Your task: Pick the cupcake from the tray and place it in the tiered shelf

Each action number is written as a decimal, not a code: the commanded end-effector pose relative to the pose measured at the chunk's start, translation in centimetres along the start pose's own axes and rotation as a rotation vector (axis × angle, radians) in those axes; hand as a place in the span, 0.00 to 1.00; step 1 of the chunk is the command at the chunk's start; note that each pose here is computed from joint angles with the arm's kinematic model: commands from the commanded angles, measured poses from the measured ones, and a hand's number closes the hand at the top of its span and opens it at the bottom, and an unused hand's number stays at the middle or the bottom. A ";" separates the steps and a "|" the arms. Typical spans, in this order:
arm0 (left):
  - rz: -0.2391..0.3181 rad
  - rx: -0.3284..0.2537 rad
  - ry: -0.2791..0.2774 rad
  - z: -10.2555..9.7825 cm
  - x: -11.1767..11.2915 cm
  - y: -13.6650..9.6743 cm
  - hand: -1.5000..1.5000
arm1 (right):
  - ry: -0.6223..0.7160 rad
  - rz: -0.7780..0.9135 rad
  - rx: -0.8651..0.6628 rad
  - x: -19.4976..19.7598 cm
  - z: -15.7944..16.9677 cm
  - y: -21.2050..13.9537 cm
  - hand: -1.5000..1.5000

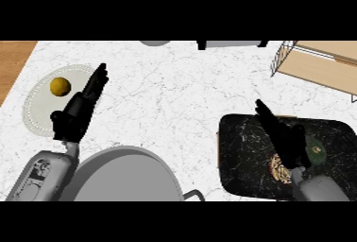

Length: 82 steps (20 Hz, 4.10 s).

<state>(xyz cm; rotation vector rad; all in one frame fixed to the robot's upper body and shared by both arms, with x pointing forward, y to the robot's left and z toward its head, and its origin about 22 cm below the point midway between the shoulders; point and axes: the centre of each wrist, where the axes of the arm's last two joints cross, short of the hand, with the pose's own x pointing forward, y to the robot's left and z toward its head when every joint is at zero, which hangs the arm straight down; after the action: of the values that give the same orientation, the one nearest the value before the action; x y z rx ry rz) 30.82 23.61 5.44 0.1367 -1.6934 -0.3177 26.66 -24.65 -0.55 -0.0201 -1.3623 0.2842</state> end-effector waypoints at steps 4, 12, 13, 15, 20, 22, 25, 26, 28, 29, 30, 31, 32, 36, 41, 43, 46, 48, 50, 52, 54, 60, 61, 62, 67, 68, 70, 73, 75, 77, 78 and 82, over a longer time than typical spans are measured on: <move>-0.003 0.133 0.244 4.3 -5.1 5.4 0.50 | -0.349 0.030 0.120 4.6 0.2 1.9 1.00; 0.066 0.235 0.402 9.2 -7.9 8.7 0.50 | -0.431 0.340 -0.330 -0.5 6.2 2.1 0.00; 0.083 0.210 0.394 10.6 -8.5 7.4 0.50 | -0.425 0.320 -0.285 -0.4 6.6 3.1 0.00; 0.091 0.216 0.391 8.4 -7.6 8.7 0.50 | -0.399 0.332 -0.220 0.2 9.7 3.8 0.00; 0.082 0.226 0.408 11.1 -8.9 7.9 0.50 | -0.325 0.605 -0.360 0.8 12.4 2.4 0.00; 0.069 0.214 0.401 10.0 -7.4 9.2 0.50 | -0.272 0.740 -0.399 2.6 12.2 -0.2 0.00; 0.075 0.248 0.397 10.1 -7.6 9.7 0.50 | -0.167 0.869 -0.377 3.9 14.1 -0.2 0.00; 0.066 0.211 0.402 10.1 -7.6 8.6 0.50 | -0.116 0.917 -0.349 3.4 14.4 0.4 0.00; 0.080 0.213 0.399 9.7 -7.3 9.8 0.50 | -0.053 1.015 -0.312 6.0 13.9 -0.5 0.00; 0.099 0.211 0.397 10.1 -7.5 8.8 0.50 | 0.037 1.054 -0.243 4.6 14.8 -0.2 0.00; 0.073 0.214 0.392 9.6 -7.9 8.2 0.50 | 0.057 1.123 -0.203 5.8 14.2 -1.0 0.00; 0.076 0.195 0.386 10.6 -7.6 9.1 0.50 | 0.117 1.194 -0.178 5.9 14.4 -1.2 0.00; 0.076 0.203 0.396 9.9 -7.2 9.2 0.50 | 0.159 1.231 -0.143 5.8 14.8 -0.6 0.00; 0.091 0.194 0.392 9.9 -8.6 8.0 0.50 | 0.240 1.310 -0.091 7.7 14.1 2.0 0.00; 0.084 0.192 0.392 9.4 -6.3 9.3 0.50 | 0.296 1.408 -0.073 9.2 12.2 2.5 0.00; 0.091 0.192 0.400 9.0 -7.5 8.6 0.50 | 0.316 1.397 -0.065 8.5 11.4 3.7 0.00; 0.092 0.209 0.381 9.1 -6.3 7.6 0.50 | 0.309 1.411 -0.036 7.1 11.1 2.1 0.00; 0.103 0.193 0.395 8.3 -7.3 6.0 0.50 | 0.319 1.415 -0.037 7.2 8.0 4.2 0.00; 0.081 0.189 0.383 12.5 -7.5 8.3 0.50 | 0.336 1.407 -0.054 7.5 8.8 2.8 0.00; 0.093 0.212 0.401 8.8 -7.3 6.6 0.50 | 0.338 1.414 -0.044 6.9 8.2 0.2 0.00; 0.090 0.206 0.400 9.2 -7.1 8.8 0.50 | 0.346 1.432 -0.055 5.4 7.9 1.0 0.00; 0.093 0.195 0.400 8.1 -5.4 8.3 0.50 | 0.324 1.415 -0.049 3.2 5.1 1.4 0.00; 0.093 0.206 0.393 11.6 -7.8 9.0 0.50 | 0.297 1.411 -0.060 3.9 6.5 0.4 0.00; 0.105 0.199 0.385 8.6 -8.2 7.3 0.50 | 0.322 1.422 -0.043 2.6 7.8 -0.1 0.00; 0.094 0.202 0.399 8.4 -6.7 9.4 0.50 | 0.286 1.414 -0.056 0.6 5.2 -0.7 0.00; 0.086 0.211 0.408 8.6 -6.7 8.1 0.50 | 0.329 1.412 -0.045 3.2 4.8 0.5 0.00; 0.107 0.192 0.385 9.1 -7.5 8.7 0.50 | 0.325 1.413 -0.040 0.5 5.1 -0.3 0.00; 0.086 0.208 0.388 9.6 -7.9 9.7 0.50 | 0.371 1.420 -0.016 -0.7 5.6 1.1 1.00; 0.089 0.201 0.389 10.7 -6.7 8.4 0.50 | 0.346 1.345 -0.021 0.0 4.4 -0.6 1.00; 0.097 0.194 0.393 9.5 -7.1 8.6 0.50 | 0.312 1.387 0.008 -0.5 4.2 -1.4 1.00; 0.082 0.198 0.400 9.0 -5.6 9.8 0.50 | 0.304 1.404 0.008 0.1 4.7 1.0 1.00; 0.087 0.197 0.421 9.1 -6.3 8.1 0.50 | 0.256 1.432 -0.012 -0.4 4.1 0.1 1.00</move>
<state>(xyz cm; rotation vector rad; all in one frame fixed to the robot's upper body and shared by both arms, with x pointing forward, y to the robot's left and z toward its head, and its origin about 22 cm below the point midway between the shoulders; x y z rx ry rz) 23.65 35.05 0.28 0.2598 -1.3247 -0.0472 23.11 -25.77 1.15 -1.0171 -0.8632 1.3880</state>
